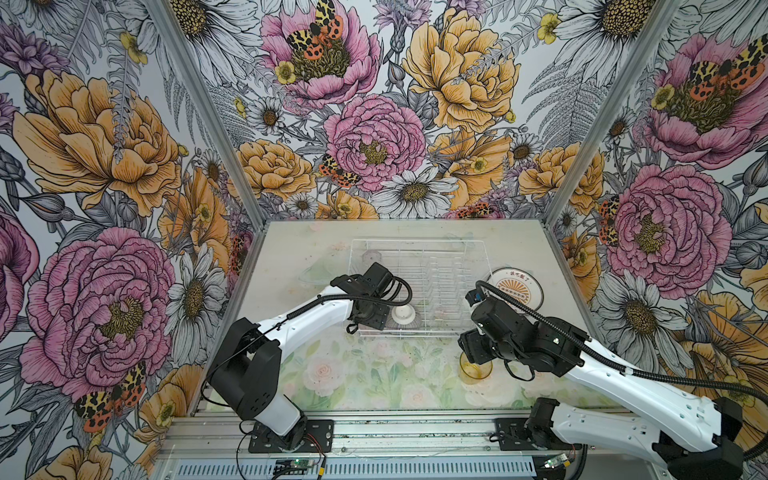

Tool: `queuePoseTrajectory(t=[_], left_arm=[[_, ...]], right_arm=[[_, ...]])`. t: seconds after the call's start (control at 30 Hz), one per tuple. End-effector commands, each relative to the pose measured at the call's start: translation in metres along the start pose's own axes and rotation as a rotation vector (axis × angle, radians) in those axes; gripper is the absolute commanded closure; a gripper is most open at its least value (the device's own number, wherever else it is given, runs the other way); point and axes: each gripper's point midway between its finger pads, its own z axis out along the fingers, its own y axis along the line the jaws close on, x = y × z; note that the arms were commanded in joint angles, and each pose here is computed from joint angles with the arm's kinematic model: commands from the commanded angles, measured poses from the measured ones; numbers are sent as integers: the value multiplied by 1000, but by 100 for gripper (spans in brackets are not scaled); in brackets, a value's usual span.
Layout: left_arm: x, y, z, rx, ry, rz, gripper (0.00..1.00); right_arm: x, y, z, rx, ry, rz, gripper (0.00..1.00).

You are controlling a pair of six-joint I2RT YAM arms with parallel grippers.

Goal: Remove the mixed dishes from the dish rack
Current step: 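Lift the pink glass out of the rack with the left gripper, then hold the pink glass up while the right gripper closes on it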

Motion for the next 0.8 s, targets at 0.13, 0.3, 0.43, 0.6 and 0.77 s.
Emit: queuePoseTrajectory(t=[0.13, 0.3, 0.43, 0.6, 0.77], left_arm=[[-26, 8, -51, 98, -130, -26, 48], [-39, 9, -85, 200, -209, -45, 48], [-53, -4, -122, 352, -299, -38, 48], [-69, -30, -169, 613, -420, -23, 48], [-78, -48, -210, 877, -536, -26, 48]], right_arm=[[-25, 37, -11, -208, -93, 2, 34], [-43, 67, -28, -392, -159, -4, 33], [-59, 96, -48, -600, -237, -18, 34], [-79, 106, -63, -743, -343, -12, 36], [-96, 103, -67, -816, -450, 7, 39]])
